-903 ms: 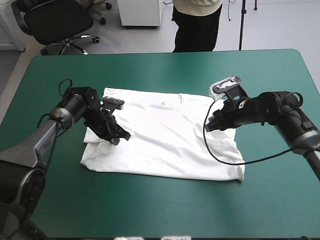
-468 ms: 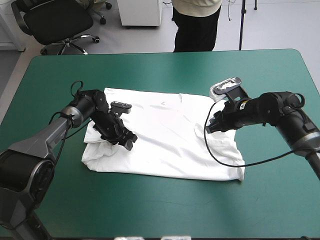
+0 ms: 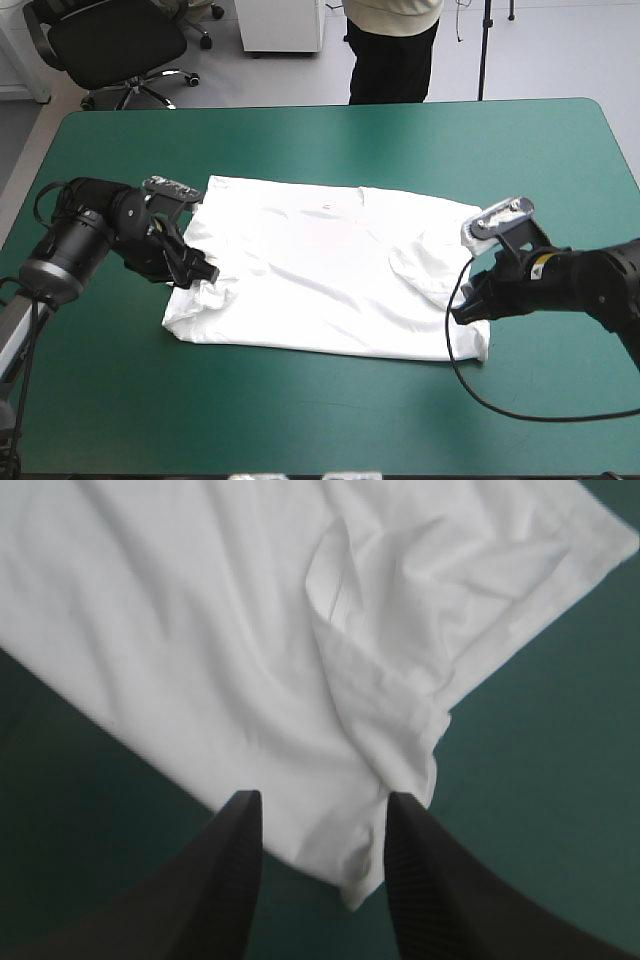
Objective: Fold the cloth
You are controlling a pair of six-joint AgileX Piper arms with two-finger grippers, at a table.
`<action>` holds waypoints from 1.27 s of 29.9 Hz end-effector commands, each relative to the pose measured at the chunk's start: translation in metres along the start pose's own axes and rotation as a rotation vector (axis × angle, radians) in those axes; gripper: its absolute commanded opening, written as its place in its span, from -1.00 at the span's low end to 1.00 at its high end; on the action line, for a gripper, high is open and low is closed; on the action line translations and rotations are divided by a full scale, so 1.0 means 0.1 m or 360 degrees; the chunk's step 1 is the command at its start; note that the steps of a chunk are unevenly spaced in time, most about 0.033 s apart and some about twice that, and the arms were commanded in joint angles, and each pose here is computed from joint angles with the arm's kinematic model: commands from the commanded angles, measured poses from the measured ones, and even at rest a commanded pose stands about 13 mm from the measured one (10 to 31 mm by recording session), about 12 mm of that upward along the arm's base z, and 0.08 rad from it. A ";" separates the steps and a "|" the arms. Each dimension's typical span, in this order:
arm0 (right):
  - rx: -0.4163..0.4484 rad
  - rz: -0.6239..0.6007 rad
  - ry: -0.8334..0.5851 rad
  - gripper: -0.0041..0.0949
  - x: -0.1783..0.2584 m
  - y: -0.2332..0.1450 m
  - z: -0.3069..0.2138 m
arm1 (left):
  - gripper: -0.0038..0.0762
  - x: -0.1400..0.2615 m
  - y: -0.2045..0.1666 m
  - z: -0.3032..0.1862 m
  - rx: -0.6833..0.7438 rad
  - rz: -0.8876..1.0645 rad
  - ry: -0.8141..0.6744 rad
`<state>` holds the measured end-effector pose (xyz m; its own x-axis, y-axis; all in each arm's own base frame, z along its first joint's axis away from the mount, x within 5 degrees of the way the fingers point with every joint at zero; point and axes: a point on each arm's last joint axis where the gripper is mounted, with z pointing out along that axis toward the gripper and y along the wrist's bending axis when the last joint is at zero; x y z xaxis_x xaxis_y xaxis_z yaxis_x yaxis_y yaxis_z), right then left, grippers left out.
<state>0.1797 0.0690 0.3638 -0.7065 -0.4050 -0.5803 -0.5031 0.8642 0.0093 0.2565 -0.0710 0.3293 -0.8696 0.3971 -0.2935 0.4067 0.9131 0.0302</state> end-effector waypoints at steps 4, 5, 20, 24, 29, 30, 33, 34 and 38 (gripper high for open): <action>0.0066 0.0138 -0.0086 -0.13 0.41 0.04 0.03 | 0.16 0.48 0.16 0.23 -0.0012 -0.0248 0.0028; 0.0068 0.0146 -0.0072 -0.13 0.46 0.04 0.06 | 0.16 0.54 0.18 0.32 0.0007 -0.0287 0.0046; 0.0069 0.0203 -0.0114 -0.13 0.56 0.04 0.21 | 0.16 0.72 0.22 0.90 0.0106 -0.0564 -0.0051; 0.0100 0.0216 -0.0133 -0.13 0.55 0.02 0.22 | 0.16 0.70 0.24 0.92 0.0095 -0.0567 -0.0082; 0.0173 0.0250 -0.0139 -0.13 0.60 -0.02 0.28 | -0.08 0.67 0.25 0.93 0.0081 -0.0566 -0.0125; 0.0170 0.0258 -0.0112 -0.13 0.62 -0.02 0.31 | -0.22 0.68 0.25 0.93 0.0081 -0.0558 -0.0116; 0.0134 0.0298 -0.0037 -0.13 0.70 -0.01 0.43 | -0.78 0.70 0.24 0.93 0.0093 -0.0520 -0.0076; 0.0128 0.0305 -0.0022 -0.13 0.72 -0.01 0.45 | -0.96 0.71 0.23 0.93 0.0097 -0.0502 -0.0065; 0.0110 0.0345 0.0047 -0.12 0.76 -0.01 0.56 | -0.95 0.71 0.22 0.93 0.0104 -0.0497 -0.0056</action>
<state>0.1481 0.0519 0.2689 -0.8305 -0.2423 -0.5016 -0.3130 0.9478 0.0604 0.2281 -0.0294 0.2093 -0.9575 0.1073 -0.2679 0.1421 0.9833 -0.1139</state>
